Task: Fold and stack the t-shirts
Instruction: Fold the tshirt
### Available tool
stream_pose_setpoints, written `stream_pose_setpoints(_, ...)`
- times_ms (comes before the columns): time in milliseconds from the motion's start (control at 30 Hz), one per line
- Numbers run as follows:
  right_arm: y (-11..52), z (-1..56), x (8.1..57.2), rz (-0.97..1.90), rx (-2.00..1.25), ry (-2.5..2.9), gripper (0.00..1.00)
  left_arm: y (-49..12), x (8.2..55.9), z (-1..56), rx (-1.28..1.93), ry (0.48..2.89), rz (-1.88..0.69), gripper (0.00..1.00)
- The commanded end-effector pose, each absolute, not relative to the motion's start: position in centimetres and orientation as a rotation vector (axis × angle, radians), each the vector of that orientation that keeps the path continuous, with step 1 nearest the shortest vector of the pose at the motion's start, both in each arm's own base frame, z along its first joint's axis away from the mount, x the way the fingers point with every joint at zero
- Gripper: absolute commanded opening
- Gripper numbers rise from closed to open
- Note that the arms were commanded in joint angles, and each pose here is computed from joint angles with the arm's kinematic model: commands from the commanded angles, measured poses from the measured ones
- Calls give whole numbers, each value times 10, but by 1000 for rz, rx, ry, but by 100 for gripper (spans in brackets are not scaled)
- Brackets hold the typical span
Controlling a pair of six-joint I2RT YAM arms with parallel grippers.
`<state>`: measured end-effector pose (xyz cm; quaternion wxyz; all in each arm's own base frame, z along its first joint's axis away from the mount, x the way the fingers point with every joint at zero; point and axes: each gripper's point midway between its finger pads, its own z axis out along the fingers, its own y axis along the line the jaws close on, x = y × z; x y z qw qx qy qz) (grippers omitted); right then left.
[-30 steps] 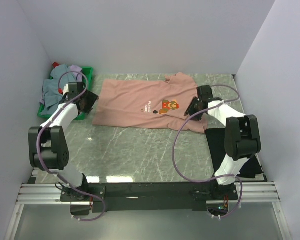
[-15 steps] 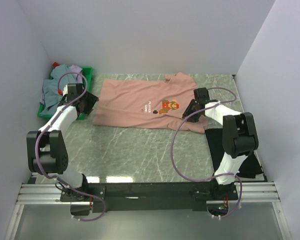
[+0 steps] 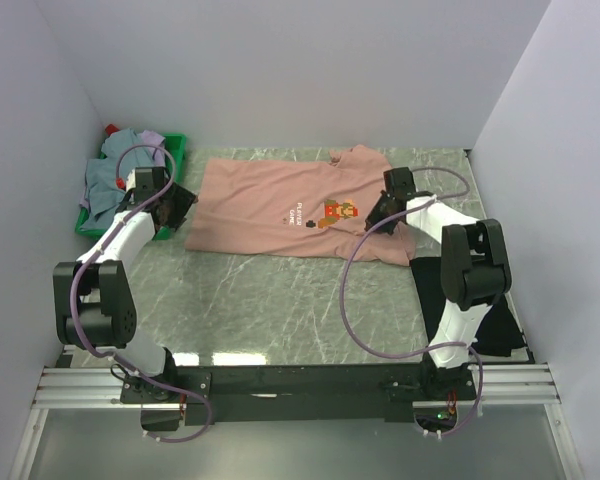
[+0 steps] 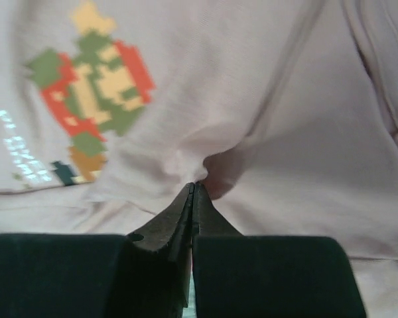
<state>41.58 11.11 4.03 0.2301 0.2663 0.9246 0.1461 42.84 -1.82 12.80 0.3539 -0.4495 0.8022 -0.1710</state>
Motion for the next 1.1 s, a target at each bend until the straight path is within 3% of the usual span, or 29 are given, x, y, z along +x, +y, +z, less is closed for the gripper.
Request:
stream_pose_setpoints(0,120,68,443,404,682,2480,2,-20,426,139,-1124,2060,-462,65)
stream_pose_setpoints(267,142,89,487,398,601,2457,1,-24,425,134,-1122,2079,-483,65)
stream_pose_setpoints(767,185,77,535,366,426,2439,1,-26,415,122,-1101,2130,-473,65)
stream_pose_setpoints(867,188,86,542,392,399,2396,20,-27,410,113,-1111,2149,-471,66)
stream_pose_setpoints(900,188,90,543,395,396,2385,35,-27,409,111,-1121,2152,-470,66)
stream_pose_setpoints(1000,187,108,541,406,386,2358,54,-24,399,100,-1162,2160,-438,66)
stream_pose_setpoints(1067,182,128,533,414,388,2321,59,-23,388,96,-1196,2159,-429,66)
